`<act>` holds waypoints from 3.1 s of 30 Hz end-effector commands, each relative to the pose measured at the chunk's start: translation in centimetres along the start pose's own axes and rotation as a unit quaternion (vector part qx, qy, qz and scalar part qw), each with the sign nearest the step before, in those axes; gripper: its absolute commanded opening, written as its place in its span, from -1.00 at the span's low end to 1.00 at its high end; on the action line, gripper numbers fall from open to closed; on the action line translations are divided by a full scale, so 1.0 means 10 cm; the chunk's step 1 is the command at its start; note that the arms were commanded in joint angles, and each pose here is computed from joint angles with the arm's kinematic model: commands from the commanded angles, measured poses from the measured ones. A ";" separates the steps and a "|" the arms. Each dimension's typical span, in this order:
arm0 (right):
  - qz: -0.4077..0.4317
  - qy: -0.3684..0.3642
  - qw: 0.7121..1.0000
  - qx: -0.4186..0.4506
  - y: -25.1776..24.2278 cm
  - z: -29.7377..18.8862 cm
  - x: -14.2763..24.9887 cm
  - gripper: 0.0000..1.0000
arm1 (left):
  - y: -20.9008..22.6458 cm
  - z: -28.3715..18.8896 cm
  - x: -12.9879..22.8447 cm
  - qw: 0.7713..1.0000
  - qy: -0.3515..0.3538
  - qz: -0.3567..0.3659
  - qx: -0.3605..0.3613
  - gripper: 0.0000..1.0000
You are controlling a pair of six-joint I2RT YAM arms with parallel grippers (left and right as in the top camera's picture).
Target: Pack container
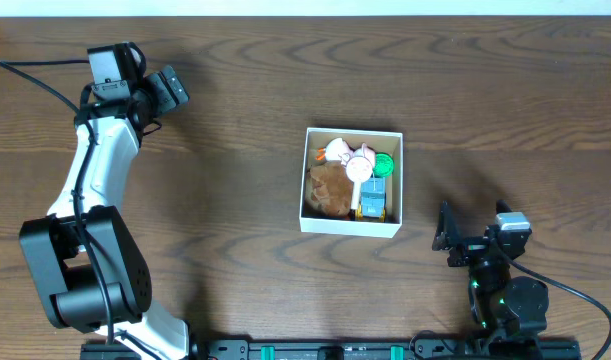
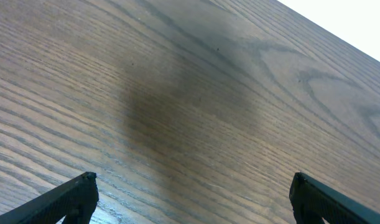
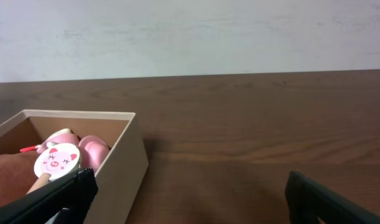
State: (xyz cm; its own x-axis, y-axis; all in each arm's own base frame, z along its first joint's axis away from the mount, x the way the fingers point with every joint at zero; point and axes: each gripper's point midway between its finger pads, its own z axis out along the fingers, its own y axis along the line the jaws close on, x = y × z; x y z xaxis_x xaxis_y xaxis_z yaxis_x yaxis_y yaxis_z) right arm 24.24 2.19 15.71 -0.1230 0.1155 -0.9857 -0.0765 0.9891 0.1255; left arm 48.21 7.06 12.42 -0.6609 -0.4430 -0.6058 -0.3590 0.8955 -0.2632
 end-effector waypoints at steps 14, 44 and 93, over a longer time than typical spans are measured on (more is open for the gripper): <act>-0.005 -0.002 1.000 0.006 -0.03 0.00 0.01 0.98 | 0.03 0.00 -0.04 1.000 -0.006 0.003 -0.006 0.96; -0.005 -0.002 1.000 0.006 -0.03 0.00 0.01 0.98 | 0.11 0.00 -0.03 0.999 -0.006 0.002 -0.031 0.96; -0.005 -0.002 1.000 0.006 -0.03 0.00 0.01 0.99 | 0.04 -3.22 0.75 0.937 -0.296 0.182 0.044 0.96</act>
State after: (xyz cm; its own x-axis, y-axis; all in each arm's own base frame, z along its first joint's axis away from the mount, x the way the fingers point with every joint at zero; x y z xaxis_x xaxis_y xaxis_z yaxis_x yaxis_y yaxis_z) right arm 24.24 2.19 15.67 -0.1218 0.1141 -0.9860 -0.0769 0.9893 0.1240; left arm 21.68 2.51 33.77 -0.2458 -0.0510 -0.9680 -0.1049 0.9941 -0.0258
